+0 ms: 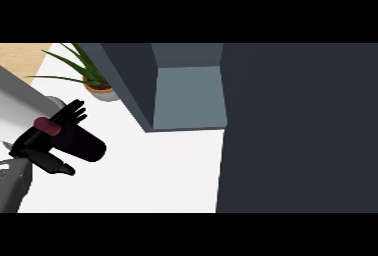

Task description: Pick up the wine, place it into the cabinet and close the cabinet

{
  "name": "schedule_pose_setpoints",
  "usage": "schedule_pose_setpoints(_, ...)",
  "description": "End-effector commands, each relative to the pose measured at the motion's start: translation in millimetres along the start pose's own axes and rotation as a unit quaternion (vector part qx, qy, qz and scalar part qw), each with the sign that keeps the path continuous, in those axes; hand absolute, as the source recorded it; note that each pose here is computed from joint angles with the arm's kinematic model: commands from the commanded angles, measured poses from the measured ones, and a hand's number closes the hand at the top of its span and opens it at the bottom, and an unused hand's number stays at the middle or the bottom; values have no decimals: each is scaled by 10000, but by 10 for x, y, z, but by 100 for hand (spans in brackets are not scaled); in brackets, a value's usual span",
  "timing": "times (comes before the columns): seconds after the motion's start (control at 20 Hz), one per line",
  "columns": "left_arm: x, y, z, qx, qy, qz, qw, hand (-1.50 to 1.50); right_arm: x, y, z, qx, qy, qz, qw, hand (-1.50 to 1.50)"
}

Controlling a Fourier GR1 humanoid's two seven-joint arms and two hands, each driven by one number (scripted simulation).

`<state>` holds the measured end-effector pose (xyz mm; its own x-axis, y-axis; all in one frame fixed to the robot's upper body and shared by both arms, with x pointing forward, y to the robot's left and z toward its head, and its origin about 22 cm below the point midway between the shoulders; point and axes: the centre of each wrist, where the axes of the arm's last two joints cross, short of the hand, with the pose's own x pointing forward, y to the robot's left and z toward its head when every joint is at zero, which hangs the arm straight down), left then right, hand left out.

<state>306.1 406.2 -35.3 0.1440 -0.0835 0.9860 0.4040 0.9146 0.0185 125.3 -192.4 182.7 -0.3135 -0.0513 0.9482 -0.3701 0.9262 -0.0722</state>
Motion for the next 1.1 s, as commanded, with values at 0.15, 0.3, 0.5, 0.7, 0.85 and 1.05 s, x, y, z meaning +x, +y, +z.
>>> schedule_pose_setpoints(0.15, -314, -89, 141, -326, -19, 81, 9994, -150, 427, 96, 355, 26, -432, -359, 9984, -150)
schedule_pose_setpoints(0.3, -347, -22, 204, -154, -122, 318, 9993, -150, 504, 54, 376, 135, -504, -194, 9985, -150)
schedule_pose_setpoints(0.5, -456, -269, -53, -216, -139, 673, 9974, -150, 392, 26, 318, 139, -476, -229, 9985, -150)
schedule_pose_setpoints(0.7, -491, -173, 39, -33, -135, 1009, 9948, -150, 257, 8, 176, 56, -435, -159, 9989, -150)
schedule_pose_setpoints(0.85, -553, -234, 26, 212, -223, 1315, 9908, -150, 422, 58, 313, 142, -415, -208, 9988, -150)
schedule_pose_setpoints(1.05, -555, -448, -239, 75, -166, 1601, 9869, -150, 358, -29, 244, 77, -517, -140, 9985, -150)
